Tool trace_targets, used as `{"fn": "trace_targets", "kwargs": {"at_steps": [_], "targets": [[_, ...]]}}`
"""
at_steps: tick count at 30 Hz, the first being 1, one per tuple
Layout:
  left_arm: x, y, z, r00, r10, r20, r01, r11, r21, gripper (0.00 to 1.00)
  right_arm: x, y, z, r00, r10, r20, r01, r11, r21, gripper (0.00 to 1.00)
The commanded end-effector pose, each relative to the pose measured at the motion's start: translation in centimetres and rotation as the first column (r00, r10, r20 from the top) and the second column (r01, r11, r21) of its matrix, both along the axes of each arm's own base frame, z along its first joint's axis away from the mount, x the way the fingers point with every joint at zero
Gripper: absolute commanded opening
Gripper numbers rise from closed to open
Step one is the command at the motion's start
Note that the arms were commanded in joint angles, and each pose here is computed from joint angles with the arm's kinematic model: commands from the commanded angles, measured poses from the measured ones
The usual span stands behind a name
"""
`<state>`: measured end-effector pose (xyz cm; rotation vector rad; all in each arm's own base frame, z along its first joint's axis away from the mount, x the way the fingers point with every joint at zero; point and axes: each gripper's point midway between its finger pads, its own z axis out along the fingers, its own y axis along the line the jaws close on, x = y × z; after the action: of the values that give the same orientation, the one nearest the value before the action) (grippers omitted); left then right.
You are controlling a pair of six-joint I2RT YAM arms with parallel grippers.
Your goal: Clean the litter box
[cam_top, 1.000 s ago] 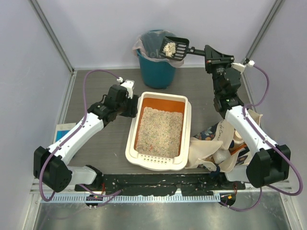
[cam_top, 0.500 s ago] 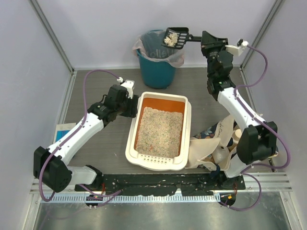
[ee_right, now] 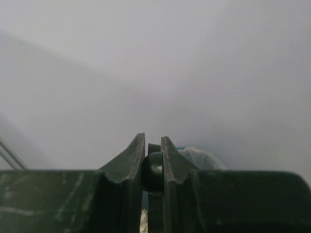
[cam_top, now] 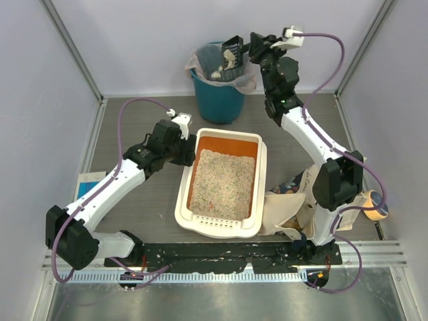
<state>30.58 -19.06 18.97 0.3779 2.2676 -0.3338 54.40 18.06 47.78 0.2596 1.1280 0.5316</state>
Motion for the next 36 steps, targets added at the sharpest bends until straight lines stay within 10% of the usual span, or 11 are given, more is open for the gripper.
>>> {"fn": "trace_targets", "kwargs": {"at_steps": [1,19,36], "targets": [[-0.3,-0.5,1.3,0.999,-0.023,0.035,0.024,0.999,-0.030,0.61,-1.5,3.0,2.4,0.989,-0.008,0.145,0.052,0.951,-0.305,0.01],[-0.5,-0.6,1.9,0.998,-0.030,0.052,0.032,0.999,-0.034,0.61,-4.8,9.6,1.6,0.922,0.181,0.341,0.127,0.692,-0.711,0.01],[-0.4,-0.6,1.1,0.999,-0.023,0.039,0.024,1.000,-0.011,0.61,-11.9,3.3,6.6,0.859,0.009,0.512,0.217,0.899,-0.379,0.01]]}}
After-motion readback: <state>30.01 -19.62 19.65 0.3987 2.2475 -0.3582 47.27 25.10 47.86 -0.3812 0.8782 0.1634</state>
